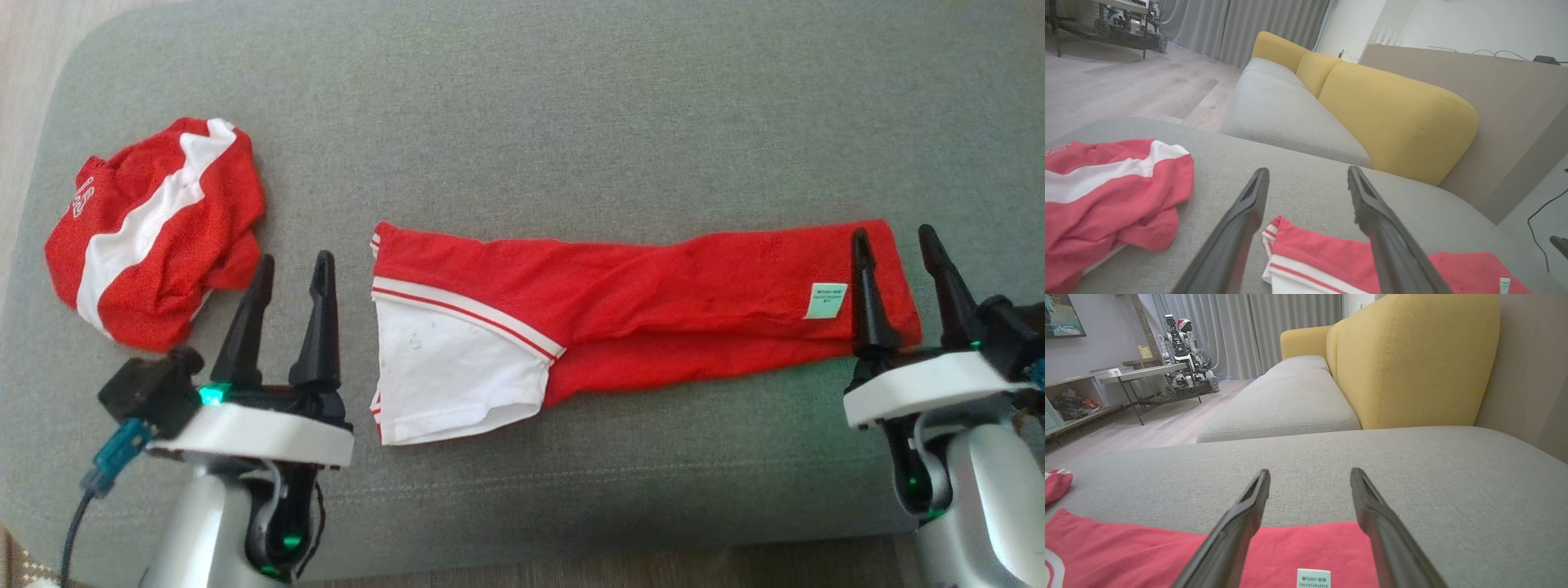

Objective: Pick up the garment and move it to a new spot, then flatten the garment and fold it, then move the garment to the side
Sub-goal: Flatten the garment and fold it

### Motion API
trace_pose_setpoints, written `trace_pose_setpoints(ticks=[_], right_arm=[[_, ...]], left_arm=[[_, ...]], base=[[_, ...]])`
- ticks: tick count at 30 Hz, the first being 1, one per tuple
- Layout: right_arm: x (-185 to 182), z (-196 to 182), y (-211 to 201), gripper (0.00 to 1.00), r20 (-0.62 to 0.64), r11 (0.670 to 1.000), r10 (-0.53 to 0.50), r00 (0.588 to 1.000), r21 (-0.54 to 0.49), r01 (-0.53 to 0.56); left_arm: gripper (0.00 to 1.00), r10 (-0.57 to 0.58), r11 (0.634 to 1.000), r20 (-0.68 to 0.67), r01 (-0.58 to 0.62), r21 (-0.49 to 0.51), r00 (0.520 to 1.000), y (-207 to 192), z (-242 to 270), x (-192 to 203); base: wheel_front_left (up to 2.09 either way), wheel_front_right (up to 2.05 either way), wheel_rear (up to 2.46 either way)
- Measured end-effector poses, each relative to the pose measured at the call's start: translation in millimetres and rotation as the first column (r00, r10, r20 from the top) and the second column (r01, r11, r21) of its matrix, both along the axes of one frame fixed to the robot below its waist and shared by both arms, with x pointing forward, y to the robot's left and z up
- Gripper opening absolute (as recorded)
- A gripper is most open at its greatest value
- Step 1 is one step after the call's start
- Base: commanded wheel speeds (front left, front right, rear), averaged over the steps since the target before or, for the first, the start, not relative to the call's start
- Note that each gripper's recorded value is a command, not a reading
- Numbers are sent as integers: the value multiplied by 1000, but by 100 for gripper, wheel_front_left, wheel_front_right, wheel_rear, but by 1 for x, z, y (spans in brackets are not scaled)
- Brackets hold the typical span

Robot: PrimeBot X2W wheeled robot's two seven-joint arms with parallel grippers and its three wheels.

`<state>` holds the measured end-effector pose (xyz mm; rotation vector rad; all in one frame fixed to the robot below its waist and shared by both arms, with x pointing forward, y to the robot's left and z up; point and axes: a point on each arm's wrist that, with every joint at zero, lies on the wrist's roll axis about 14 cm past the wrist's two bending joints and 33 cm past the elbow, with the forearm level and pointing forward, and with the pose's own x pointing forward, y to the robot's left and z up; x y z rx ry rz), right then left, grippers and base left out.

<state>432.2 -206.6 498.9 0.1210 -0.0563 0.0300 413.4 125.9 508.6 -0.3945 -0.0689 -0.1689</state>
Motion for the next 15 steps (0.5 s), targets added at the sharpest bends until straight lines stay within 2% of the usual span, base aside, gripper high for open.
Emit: trace_pose_setpoints(ticks=[9, 15], right_arm=[[2, -32, -25, 100, -98, 995, -94, 991, 30, 98], [13, -70, -38, 100, -234, 980, -161, 959, 80, 184]], left_arm=[[100, 0, 999, -1, 0, 38, 1000, 4, -6, 3], [100, 0, 999, -9, 0, 49, 1000, 6, -11, 12]], base=[[0, 0, 0], [0, 0, 0]])
